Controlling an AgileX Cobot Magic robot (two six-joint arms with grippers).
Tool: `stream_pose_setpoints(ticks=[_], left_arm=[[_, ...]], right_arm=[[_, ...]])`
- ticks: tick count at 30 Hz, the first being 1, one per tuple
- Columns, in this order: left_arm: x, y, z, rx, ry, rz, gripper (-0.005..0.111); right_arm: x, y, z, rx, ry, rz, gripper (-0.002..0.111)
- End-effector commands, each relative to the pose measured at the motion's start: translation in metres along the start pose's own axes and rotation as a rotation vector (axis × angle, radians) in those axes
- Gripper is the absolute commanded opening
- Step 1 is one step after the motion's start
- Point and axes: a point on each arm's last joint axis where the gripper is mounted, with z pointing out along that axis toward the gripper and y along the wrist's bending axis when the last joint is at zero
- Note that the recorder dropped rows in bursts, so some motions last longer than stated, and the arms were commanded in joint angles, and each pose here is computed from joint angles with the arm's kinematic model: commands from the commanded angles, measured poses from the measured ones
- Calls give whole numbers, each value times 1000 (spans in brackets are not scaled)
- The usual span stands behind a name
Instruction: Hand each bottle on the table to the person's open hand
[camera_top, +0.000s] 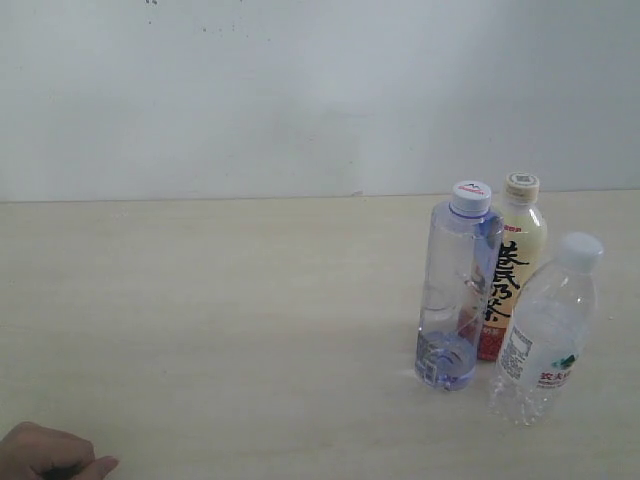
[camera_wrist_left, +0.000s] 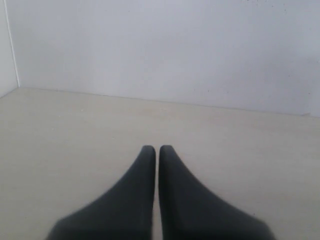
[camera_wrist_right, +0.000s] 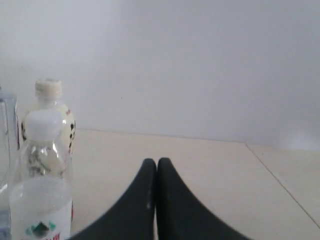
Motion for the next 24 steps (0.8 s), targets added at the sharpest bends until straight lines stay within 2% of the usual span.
stream_pose_setpoints(ticks=[1, 5, 16, 20, 24], left_arm=[[0, 0, 0, -3, -1, -4, 4], [0, 0, 0, -3, -1, -4, 4], [0, 0, 0, -3, -1, -4, 4], [0, 0, 0, -3, -1, -4, 4], [0, 0, 0, -3, -1, -4, 4]], right_arm=[[-7, -1, -1, 12, -76, 96, 0], [-7, -1, -1, 10, -79, 149, 0], [-9, -2, -1, -8, -99, 556, 0], [-16, -3, -2, -21, -178, 580, 0], [-28, -3, -3, -11, -108, 501, 0]])
